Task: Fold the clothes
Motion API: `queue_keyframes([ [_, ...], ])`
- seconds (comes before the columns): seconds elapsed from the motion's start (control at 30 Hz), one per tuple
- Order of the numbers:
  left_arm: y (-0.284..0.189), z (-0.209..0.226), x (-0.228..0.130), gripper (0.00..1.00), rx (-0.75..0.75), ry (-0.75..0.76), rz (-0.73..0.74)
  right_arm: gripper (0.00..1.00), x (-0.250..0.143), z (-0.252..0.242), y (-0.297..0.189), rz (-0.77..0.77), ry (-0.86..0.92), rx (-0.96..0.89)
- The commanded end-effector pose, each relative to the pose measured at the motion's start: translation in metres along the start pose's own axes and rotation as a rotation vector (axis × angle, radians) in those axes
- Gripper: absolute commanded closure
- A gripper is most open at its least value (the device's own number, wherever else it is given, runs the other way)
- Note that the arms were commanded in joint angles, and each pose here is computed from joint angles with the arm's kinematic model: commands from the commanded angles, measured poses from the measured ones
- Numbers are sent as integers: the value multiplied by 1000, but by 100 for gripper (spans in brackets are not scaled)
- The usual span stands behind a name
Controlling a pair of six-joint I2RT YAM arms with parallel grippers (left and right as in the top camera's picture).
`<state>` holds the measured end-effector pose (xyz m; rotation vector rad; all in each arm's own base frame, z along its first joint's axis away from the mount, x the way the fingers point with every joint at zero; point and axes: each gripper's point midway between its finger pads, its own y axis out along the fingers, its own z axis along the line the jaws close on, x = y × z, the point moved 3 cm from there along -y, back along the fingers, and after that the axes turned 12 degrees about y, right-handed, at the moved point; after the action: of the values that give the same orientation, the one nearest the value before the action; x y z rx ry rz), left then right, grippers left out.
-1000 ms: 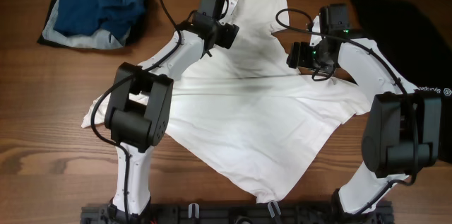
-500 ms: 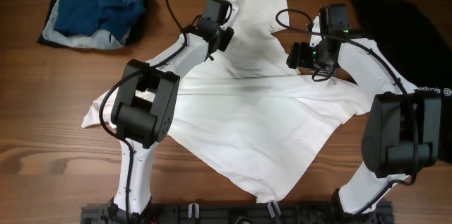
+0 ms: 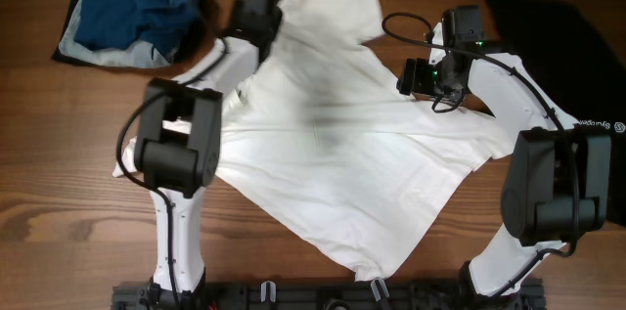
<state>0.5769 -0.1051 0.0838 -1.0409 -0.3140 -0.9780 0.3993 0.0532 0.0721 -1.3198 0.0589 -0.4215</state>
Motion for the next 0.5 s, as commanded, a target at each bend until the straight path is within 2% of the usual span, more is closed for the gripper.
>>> queue_keyframes([
  [0.0,17,62,-17,92,127,-89,-3,18,4,2,0,-2,8,17],
  [0.03,20,77,-19,86,149,-113,-17,18,4,2,0,-3,8,17],
  [0.07,22,88,-21,66,165,-129,-24,18,4,2,0,-3,8,17],
  [0.1,23,96,-24,56,178,-141,-25,18,4,2,0,-3,8,17],
  [0.13,24,104,-29,33,190,-150,-17,18,4,2,0,-3,8,18],
  [0.17,25,112,-34,26,208,-155,-1,18,4,3,-2,-5,7,18],
  [0.3,7,130,-45,18,278,-169,97,16,4,3,-14,-19,6,15],
  [0.47,-45,138,-32,14,201,-257,146,19,-9,-29,-19,3,122,-194],
])
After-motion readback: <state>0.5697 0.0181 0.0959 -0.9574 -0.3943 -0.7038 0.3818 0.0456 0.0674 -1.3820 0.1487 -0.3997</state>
